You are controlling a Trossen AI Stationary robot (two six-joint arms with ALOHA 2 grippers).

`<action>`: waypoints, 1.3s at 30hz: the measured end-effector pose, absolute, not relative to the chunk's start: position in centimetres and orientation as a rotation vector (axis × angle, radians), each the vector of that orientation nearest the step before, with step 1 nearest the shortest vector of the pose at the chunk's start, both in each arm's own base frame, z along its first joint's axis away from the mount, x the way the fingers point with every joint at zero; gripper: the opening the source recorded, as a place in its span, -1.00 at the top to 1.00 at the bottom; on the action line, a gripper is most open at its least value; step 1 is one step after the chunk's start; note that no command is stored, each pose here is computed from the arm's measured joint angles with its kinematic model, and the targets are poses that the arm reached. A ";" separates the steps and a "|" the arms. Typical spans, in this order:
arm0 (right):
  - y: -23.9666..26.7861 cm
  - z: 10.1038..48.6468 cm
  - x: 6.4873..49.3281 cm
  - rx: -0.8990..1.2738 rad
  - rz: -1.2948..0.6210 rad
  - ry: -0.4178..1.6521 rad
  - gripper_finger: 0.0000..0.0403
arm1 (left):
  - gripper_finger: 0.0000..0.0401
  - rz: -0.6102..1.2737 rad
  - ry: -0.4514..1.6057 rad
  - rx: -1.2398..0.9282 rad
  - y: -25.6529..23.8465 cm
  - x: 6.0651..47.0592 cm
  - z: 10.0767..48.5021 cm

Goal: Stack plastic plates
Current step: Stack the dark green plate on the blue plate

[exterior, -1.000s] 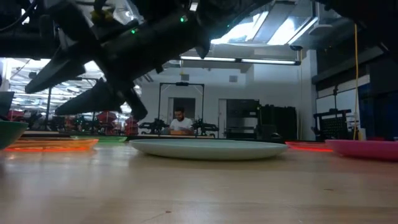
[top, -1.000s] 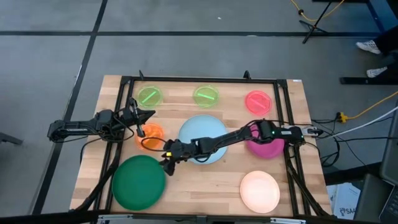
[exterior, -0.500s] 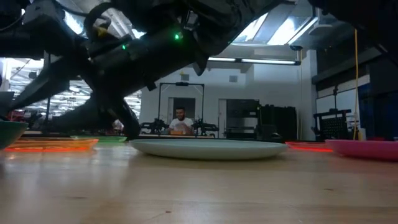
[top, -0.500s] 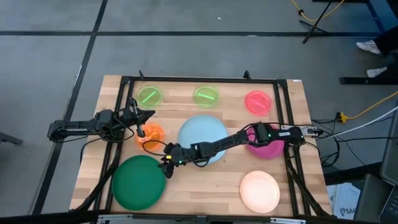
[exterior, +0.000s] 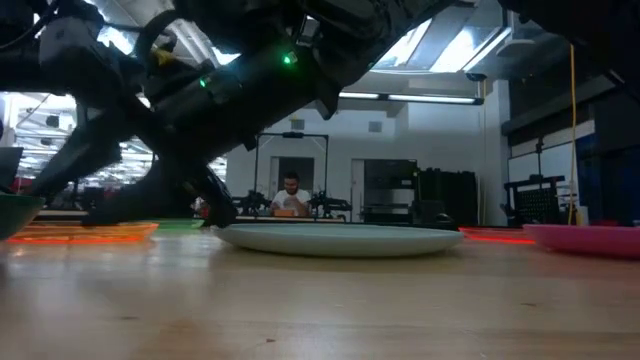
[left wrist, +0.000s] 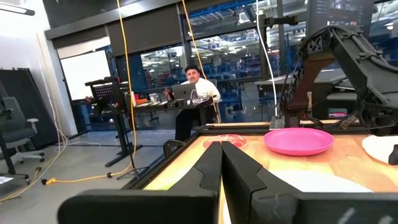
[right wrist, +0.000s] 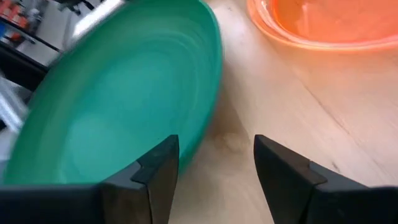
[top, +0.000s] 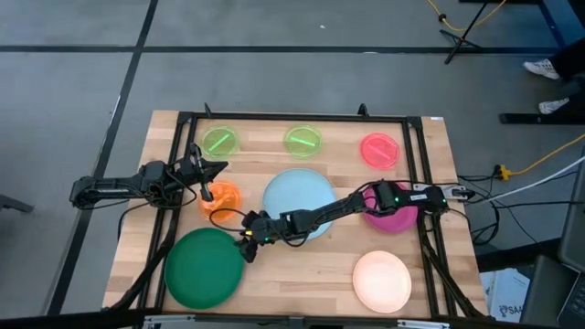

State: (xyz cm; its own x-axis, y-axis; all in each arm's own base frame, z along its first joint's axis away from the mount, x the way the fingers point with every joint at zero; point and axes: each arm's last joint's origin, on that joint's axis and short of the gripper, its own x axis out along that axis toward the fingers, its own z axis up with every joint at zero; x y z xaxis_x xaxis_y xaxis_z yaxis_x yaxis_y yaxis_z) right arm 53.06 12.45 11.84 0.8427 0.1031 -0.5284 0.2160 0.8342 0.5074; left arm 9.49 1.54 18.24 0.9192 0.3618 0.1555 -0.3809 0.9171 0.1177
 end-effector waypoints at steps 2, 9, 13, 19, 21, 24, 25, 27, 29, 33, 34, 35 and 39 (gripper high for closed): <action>12.4 11.7 53.0 0.583 -0.071 0.591 0.01 | 0.98 0.383 -0.132 0.147 1.5 9.5 18.2; 12.3 11.7 53.0 0.553 -0.074 0.585 0.01 | 0.98 0.383 -0.132 0.147 1.5 9.5 18.2; 12.2 11.7 53.0 0.529 -0.071 0.580 0.01 | 0.98 0.383 -0.132 0.147 1.5 9.5 18.2; 12.2 11.8 53.0 0.504 -0.063 0.580 0.01 | 0.98 0.383 -0.132 0.147 1.5 9.5 18.2; 12.2 12.0 53.0 0.502 -0.062 0.580 0.01 | 0.98 0.383 -0.132 0.147 1.5 9.5 18.2; 12.2 12.2 52.9 0.477 -0.056 0.585 0.01 | 0.98 0.382 -0.132 0.147 1.5 9.5 18.2; 12.2 12.3 52.9 0.475 -0.060 0.596 0.01 | 0.98 0.382 -0.132 0.147 1.5 9.5 18.2; 12.2 12.6 52.8 0.454 -0.073 0.630 0.01 | 0.98 0.382 -0.132 0.147 1.5 9.5 18.2; 12.2 13.0 52.9 0.421 -0.087 0.650 0.01 | 0.98 0.382 -0.132 0.147 1.5 9.5 18.2; 12.1 14.2 53.1 0.357 -0.110 0.680 0.01 | 0.98 0.382 -0.132 0.147 1.5 9.5 18.2; 12.2 14.5 53.2 0.349 -0.111 0.678 0.01 | 0.98 0.382 -0.132 0.147 1.5 9.5 18.2; 12.2 14.7 53.2 0.340 -0.107 0.673 0.01 | 0.98 0.382 -0.132 0.147 1.5 9.5 18.2; 12.3 15.5 53.5 0.341 -0.096 0.653 0.01 | 0.98 0.382 -0.131 0.148 1.5 9.5 18.2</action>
